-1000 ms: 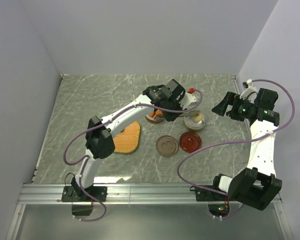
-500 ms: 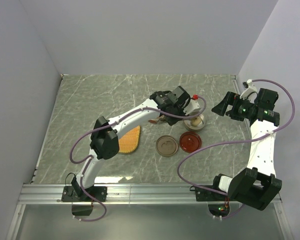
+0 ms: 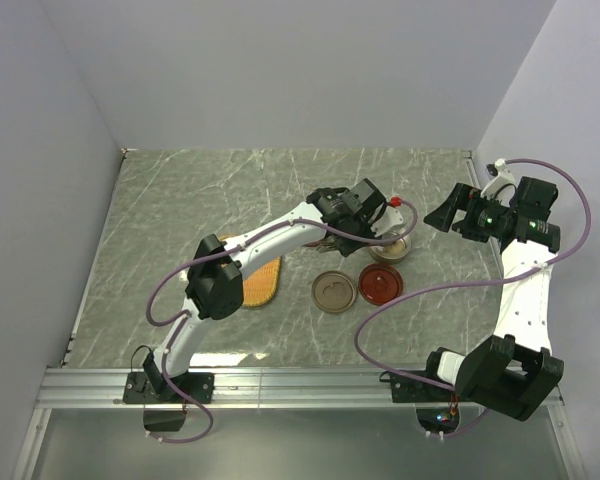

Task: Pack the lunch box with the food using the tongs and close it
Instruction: Place the food into the lunch box

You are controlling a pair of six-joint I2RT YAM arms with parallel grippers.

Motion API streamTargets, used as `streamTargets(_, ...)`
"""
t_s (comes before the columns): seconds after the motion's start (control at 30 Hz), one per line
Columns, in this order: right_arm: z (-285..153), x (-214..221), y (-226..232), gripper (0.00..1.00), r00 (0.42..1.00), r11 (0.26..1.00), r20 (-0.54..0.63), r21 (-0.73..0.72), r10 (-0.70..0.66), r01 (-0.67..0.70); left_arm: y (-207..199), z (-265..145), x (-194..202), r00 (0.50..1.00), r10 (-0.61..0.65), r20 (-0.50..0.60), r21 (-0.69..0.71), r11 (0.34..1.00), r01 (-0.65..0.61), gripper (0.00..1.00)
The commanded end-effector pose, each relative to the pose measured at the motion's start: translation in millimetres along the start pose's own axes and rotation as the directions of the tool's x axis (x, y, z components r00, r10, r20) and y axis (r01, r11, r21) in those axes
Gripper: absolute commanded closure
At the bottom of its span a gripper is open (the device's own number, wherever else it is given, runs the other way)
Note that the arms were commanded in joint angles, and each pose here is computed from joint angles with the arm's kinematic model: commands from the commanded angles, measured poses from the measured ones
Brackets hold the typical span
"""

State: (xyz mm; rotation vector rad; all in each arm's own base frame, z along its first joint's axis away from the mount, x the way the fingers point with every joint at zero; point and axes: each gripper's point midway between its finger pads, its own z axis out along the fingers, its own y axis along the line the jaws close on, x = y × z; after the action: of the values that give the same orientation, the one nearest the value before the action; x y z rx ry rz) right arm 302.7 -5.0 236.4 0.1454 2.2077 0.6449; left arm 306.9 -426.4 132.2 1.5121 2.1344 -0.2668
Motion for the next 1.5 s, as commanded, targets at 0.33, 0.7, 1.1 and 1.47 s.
streamTargets(0.33,-3.3,-15.8,5.2,0.00,0.999,0.999,0.047,-0.027,-0.021,0.023,1.6,-18.2,-19.4,0.998,0.003,0.062,-0.021,1.000,-0.002,0.60)
streamTargets(0.7,-5.3,-16.3,7.6,0.00,0.999,0.999,0.048,-0.033,-0.022,0.024,6.8,-44.5,-39.7,0.990,0.007,0.140,-0.042,0.999,-0.001,0.55)
streamTargets(1.1,-6.9,-17.5,10.3,0.00,0.998,0.999,0.050,-0.041,-0.026,0.028,18.2,-81.4,-58.4,0.973,0.012,0.231,-0.096,0.995,0.011,0.51)
streamTargets(1.47,-8.8,-18.5,13.1,0.00,0.998,0.998,0.045,-0.052,-0.045,0.047,48.5,-126.4,-16.8,0.966,-0.091,0.240,-0.075,0.991,0.112,0.54)
